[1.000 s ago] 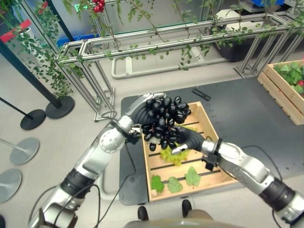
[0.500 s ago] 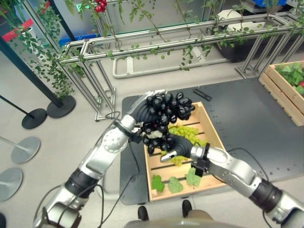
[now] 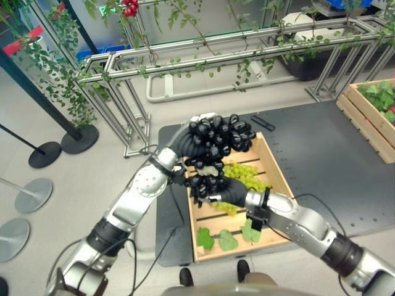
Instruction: Pick up the fruits from the basket on one side to the basket on the other side
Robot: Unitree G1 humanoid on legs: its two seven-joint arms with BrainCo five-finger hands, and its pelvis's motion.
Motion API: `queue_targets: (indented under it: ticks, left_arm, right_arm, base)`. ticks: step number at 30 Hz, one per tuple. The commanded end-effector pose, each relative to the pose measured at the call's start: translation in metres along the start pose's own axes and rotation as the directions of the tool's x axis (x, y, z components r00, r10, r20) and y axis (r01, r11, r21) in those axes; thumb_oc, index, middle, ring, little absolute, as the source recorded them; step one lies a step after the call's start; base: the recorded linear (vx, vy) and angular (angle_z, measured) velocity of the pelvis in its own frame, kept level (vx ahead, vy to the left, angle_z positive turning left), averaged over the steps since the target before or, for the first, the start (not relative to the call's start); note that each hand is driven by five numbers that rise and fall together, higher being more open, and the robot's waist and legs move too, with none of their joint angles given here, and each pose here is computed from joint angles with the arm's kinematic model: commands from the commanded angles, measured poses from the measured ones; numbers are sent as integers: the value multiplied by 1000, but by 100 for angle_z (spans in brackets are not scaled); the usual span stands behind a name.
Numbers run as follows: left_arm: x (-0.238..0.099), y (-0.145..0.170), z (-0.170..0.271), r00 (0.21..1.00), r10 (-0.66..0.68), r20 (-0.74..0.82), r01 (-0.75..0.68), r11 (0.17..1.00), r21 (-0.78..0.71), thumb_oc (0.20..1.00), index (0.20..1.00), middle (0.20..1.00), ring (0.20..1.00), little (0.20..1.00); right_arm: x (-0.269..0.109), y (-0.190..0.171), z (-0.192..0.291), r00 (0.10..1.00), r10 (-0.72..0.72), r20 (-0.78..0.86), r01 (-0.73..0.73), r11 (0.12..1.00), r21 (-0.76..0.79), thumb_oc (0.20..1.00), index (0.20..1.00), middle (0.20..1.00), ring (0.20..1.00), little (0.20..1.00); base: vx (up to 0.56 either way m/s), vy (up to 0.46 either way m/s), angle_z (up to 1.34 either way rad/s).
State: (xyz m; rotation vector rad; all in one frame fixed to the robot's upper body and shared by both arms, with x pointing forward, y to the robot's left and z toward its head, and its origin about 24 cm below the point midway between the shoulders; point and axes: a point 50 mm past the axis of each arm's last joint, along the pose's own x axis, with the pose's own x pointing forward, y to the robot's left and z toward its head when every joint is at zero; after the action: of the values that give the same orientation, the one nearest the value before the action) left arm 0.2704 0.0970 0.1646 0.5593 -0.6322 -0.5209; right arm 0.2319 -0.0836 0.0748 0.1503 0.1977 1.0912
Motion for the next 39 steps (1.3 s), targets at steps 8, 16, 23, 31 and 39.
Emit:
queue_targets:
  ticks: [8, 16, 23, 31, 39]
  left_arm:
    - [17, 6, 10, 996, 27, 90, -27, 1000, -8, 200, 200, 200, 200, 200]
    - [15, 7, 7, 997, 30, 77, -30, 1000, -10, 200, 200, 200, 200, 200]
    - [7, 8, -4, 997, 77, 20, -73, 985, -154, 1000, 1000, 1000, 1000, 1000]
    - [-10, 14, -21, 991, 117, -71, -131, 963, -236, 1000, 1000, 1000, 1000, 1000]
    - [-15, 11, -24, 987, 130, -91, -150, 953, -263, 1000, 1000, 1000, 1000, 1000]
  right_arm:
    - [11, 25, 42, 964, 168, 205, -156, 985, -72, 200, 200, 200, 200, 200]
    - [8, 25, 47, 959, 168, 226, -151, 984, -94, 200, 200, 200, 200, 200]
    - [-7, 21, 70, 930, 115, 348, -31, 971, -238, 200, 200, 200, 200, 200]
    - [-26, 12, 87, 878, 5, 478, 183, 921, -344, 200, 200, 200, 200, 200]
    - [-32, 14, 95, 862, 6, 507, 242, 874, -422, 200, 200, 200, 200, 200]
  base:
    - [0, 0, 0]
    - [0, 0, 0]
    - [0, 0, 0]
    - [0, 0, 0]
    - [1, 4, 0]
